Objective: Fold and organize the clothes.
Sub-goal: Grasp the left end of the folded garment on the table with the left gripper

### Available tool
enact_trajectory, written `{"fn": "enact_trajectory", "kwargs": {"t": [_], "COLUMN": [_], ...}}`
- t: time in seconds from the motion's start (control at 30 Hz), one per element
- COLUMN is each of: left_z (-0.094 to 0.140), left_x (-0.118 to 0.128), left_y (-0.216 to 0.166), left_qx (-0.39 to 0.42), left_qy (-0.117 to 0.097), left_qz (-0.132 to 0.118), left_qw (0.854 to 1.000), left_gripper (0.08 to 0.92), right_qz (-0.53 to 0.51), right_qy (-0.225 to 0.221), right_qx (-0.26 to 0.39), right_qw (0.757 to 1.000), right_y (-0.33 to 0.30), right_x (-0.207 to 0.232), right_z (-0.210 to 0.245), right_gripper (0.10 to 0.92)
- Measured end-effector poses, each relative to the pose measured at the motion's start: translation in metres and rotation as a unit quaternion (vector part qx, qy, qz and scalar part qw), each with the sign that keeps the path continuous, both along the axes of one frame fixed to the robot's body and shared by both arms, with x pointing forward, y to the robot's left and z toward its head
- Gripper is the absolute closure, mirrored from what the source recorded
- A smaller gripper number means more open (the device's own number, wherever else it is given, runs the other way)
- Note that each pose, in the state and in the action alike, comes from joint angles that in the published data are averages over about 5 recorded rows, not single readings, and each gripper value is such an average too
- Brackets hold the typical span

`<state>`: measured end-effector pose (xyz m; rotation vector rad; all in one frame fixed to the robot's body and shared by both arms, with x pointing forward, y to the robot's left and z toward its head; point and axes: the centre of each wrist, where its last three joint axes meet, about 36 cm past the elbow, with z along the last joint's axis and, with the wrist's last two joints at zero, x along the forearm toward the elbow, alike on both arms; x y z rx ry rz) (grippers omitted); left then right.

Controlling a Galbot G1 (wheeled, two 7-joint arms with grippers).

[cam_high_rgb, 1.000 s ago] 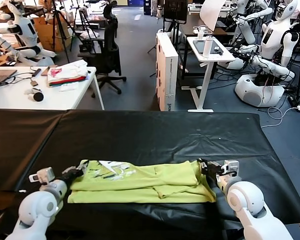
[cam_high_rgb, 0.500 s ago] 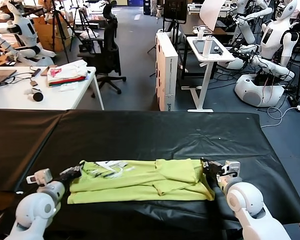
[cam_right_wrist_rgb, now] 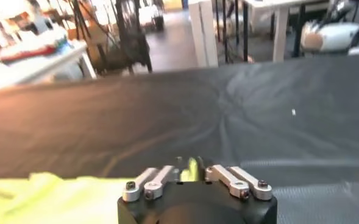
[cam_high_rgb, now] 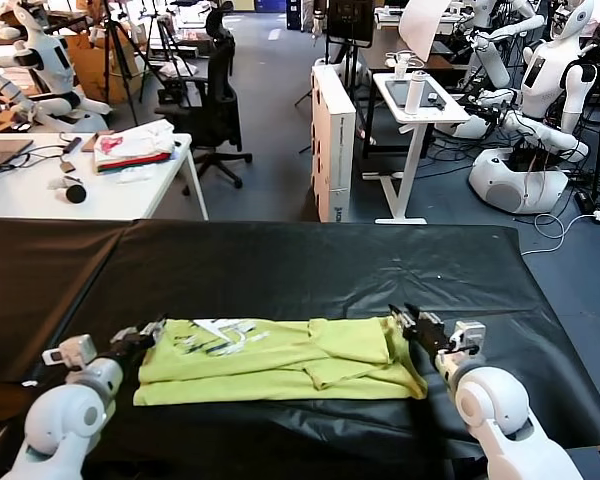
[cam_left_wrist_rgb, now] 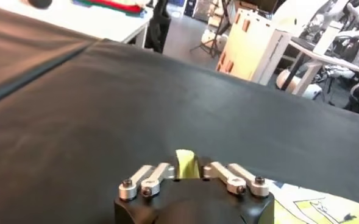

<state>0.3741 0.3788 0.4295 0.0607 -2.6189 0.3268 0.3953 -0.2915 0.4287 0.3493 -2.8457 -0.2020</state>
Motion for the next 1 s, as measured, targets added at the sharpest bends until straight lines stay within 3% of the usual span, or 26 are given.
{"fn": "enact_trajectory", "kwargs": {"t": [0.1,0.23,0.37,0.63,1.0], "left_z": [0.008,0.026,0.043,0.049,0.035], "left_x": [-0.004,-0.016,-0.028,-0.039,-0.047], "left_y": [0.012,0.030,0.049,0.062,0.067], "left_qx": [-0.015,-0.069,-0.119,-0.127,-0.118], "left_qy": [0.019,0.048,0.051,0.058,0.083], "left_qz": [-0.007,-0.042,-0.072,-0.112,-0.110], "left_qw": [1.000,0.996,0.989,0.984,0.983], "left_gripper": [0.115,0.094,0.093,0.092,0.092], "right_qz": [0.012,0.029,0.043,0.036,0.018], "right_qy": [-0.058,-0.143,-0.186,-0.204,-0.201], "right_qx": [0.004,-0.001,-0.007,-0.018,-0.027], "right_qw": [0.998,0.989,0.981,0.978,0.979], "right_y": [-0.006,-0.020,-0.035,-0.053,-0.061], "right_x": [-0.008,-0.024,-0.049,-0.099,-0.116], "right_z": [-0.002,-0.004,-0.005,-0.006,-0.007], "right_gripper": [0.121,0.116,0.115,0.115,0.115]}}
